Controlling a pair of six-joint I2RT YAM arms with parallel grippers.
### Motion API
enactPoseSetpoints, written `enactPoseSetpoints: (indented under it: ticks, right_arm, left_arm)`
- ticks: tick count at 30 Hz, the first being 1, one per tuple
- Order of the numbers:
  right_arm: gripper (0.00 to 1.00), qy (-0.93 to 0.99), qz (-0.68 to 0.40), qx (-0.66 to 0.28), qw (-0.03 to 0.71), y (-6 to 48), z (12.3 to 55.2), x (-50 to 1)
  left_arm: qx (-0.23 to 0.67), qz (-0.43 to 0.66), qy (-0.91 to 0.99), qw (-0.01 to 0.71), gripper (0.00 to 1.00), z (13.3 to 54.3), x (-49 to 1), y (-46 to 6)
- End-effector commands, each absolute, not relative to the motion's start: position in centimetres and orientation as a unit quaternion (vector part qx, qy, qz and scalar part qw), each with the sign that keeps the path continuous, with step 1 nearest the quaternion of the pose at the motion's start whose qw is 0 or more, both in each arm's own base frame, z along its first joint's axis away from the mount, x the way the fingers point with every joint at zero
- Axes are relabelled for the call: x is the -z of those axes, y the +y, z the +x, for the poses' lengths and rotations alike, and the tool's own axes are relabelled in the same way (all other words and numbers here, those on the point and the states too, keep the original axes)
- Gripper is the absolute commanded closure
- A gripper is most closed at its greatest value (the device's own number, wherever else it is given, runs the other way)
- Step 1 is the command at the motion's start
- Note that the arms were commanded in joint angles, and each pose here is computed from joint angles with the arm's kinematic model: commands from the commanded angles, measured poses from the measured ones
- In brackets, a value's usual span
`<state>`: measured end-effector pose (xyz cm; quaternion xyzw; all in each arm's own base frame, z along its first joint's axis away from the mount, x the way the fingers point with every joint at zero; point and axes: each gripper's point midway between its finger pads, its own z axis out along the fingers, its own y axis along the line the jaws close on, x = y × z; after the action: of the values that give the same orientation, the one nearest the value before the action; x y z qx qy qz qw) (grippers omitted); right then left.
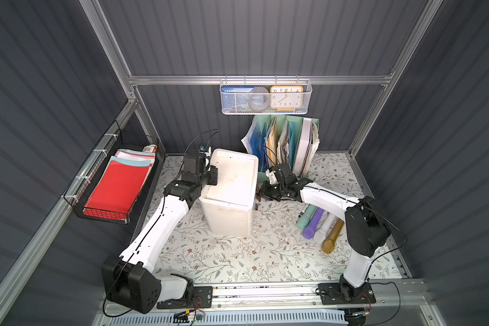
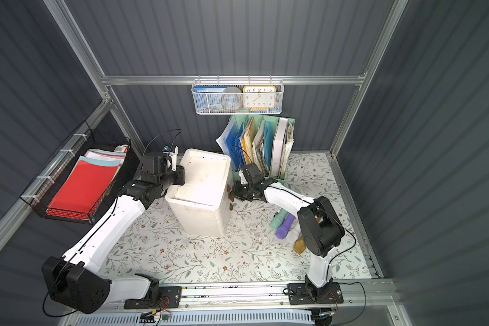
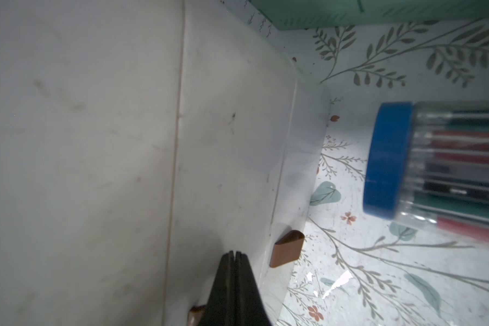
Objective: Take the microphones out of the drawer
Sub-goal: Close the drawer in the storage box, then open the drawer in the storage box.
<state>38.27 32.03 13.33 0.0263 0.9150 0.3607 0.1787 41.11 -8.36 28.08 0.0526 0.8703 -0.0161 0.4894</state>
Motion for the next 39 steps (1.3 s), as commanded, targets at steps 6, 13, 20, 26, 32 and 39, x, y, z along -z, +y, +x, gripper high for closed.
enactPoseSetpoints:
  ticks: [6, 13, 20, 26, 32, 39]
  right_arm:
    - [0.85, 0.929, 0.003, -0.307, 0.207, 30.5, 37.3, -15.1]
    - [0.74, 0.937, 0.040, -0.287, 0.198, 28.5, 36.0, -13.2]
    - [0.61, 0.915, 0.127, -0.330, 0.195, 28.0, 35.5, -10.9]
    - [0.58, 0.890, 0.172, -0.384, 0.176, 29.4, 35.8, -8.8]
    - [0.55, 0.850, 0.215, -0.446, 0.179, 30.5, 37.0, -7.7]
    - [0.51, 0.816, 0.262, -0.483, 0.182, 30.9, 37.8, -7.0]
  left_arm:
    - [0.018, 0.072, 0.931, 0.358, 0.99, 38.7, -19.2, -8.8]
    - [0.018, 0.071, 0.930, 0.359, 0.99, 38.7, -19.3, -8.8]
    - [0.017, 0.071, 0.930, 0.360, 0.98, 38.7, -19.3, -8.7]
    - [0.017, 0.071, 0.930, 0.361, 0.98, 38.7, -19.4, -8.7]
    - [0.017, 0.072, 0.929, 0.363, 0.98, 38.6, -19.6, -8.7]
    - [0.019, 0.072, 0.928, 0.364, 0.98, 38.6, -19.7, -8.7]
